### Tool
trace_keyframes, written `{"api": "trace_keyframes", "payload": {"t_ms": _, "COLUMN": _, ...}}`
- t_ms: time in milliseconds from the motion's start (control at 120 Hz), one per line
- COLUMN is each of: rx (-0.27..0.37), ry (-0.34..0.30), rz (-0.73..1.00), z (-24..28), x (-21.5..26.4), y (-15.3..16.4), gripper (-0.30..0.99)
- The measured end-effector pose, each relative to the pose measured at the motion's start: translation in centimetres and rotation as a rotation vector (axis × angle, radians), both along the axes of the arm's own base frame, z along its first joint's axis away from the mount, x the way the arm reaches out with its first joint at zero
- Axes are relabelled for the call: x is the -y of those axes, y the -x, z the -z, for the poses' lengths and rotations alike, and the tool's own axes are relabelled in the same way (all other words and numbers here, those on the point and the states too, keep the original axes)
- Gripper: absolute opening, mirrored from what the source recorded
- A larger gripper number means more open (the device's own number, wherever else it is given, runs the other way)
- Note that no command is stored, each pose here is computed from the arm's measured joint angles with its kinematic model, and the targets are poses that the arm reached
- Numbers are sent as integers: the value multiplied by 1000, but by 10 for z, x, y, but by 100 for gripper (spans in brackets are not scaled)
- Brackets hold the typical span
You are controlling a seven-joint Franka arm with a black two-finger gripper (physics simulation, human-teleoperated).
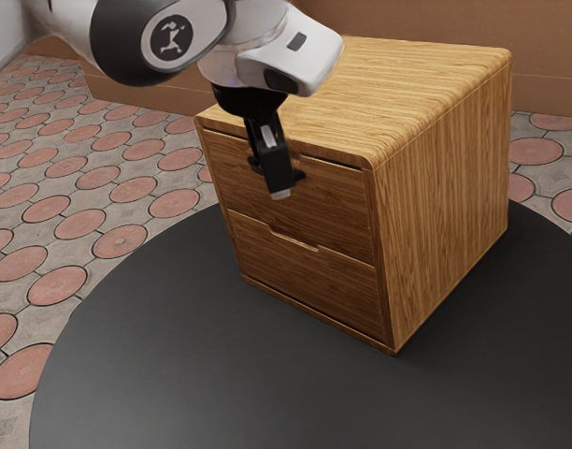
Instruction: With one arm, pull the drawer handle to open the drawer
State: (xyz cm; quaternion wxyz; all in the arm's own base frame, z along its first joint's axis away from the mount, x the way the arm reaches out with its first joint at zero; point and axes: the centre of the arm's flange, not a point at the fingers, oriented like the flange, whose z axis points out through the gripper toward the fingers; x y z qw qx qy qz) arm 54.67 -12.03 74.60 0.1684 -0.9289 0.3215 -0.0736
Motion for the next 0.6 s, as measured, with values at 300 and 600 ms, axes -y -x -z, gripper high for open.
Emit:
{"api": "trace_keyframes", "payload": {"t_ms": 300, "rx": -93, "ry": -26, "rz": 243, "z": -15, "x": -7, "y": 15, "gripper": 69}}
{"api": "trace_keyframes", "payload": {"t_ms": 600, "rx": -90, "ry": -49, "rz": 442, "z": -22, "x": -9, "y": 9, "gripper": 69}}
